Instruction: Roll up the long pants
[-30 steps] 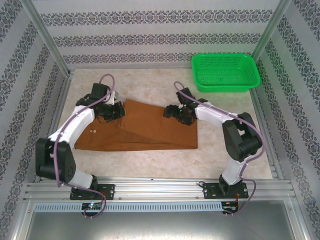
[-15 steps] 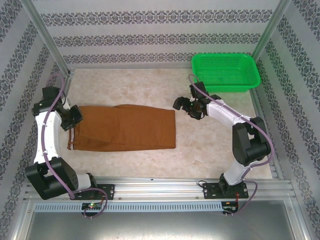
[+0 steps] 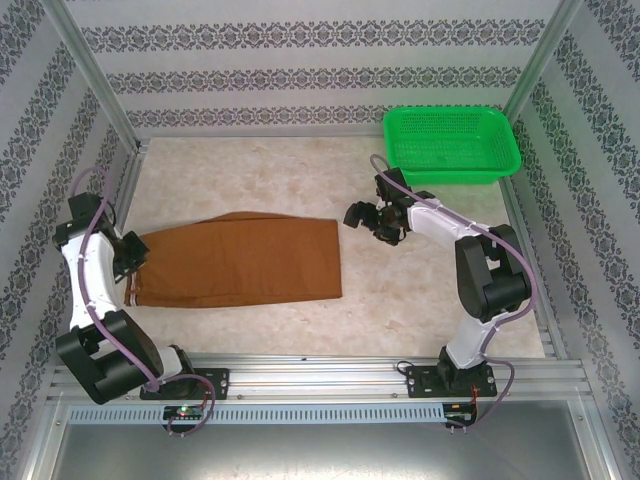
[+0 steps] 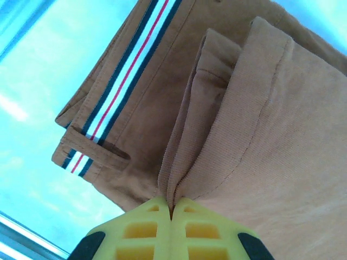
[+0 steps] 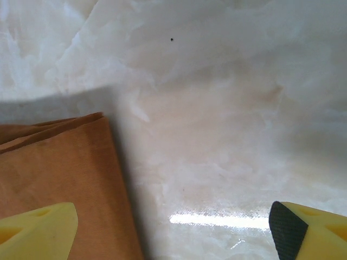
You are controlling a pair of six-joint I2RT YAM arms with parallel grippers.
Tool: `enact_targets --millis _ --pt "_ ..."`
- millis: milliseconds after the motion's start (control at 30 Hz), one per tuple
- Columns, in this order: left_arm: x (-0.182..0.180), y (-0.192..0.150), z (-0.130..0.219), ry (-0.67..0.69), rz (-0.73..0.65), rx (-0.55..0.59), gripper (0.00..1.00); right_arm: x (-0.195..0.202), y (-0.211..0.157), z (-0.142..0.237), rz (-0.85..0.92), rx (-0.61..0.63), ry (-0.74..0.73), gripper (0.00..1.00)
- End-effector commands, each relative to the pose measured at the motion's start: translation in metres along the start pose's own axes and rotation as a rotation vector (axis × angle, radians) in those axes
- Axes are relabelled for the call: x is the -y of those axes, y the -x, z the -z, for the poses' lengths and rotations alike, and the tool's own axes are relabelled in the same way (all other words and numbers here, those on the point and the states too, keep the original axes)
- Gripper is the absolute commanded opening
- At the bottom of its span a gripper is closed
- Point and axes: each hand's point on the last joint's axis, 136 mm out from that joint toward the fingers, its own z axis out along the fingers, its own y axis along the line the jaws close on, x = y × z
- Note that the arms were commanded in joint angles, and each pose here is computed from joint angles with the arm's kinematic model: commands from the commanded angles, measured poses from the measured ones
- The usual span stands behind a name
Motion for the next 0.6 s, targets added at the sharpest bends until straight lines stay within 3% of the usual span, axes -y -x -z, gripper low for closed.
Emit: enact_targets --millis 0,167,233,267,433,567 --pt "-0.013 0.018 -0.004 0.038 0.059 0.049 0.0 -0.002 -0.001 -0.002 0.022 -0.026 -0.006 0.92" --pt "-0.03 0.036 -0.01 0.029 0.194 0.074 0.0 -0.006 -0.001 -0.006 0.028 -0.047 -0.01 0.92" --pt "-0.036 0.042 -0.009 0.039 0.24 0.081 0.26 -0.009 -0.003 -0.007 0.037 -0.056 -0.007 0.93" --pt "-0.039 0.046 -0.005 0.051 0.262 0.097 0.33 -0.011 -0.005 -0.009 0.044 -0.066 -0.002 0.93" --pt "-0.03 0.056 0.015 -0.005 0.278 0.202 0.41 -0.018 -0.013 -0.018 0.073 -0.113 0.001 0.93" --pt "-0.017 0.048 -0.001 -0.049 0.232 0.145 0.38 -0.031 -0.023 -0.034 0.113 -0.166 0.046 0.94"
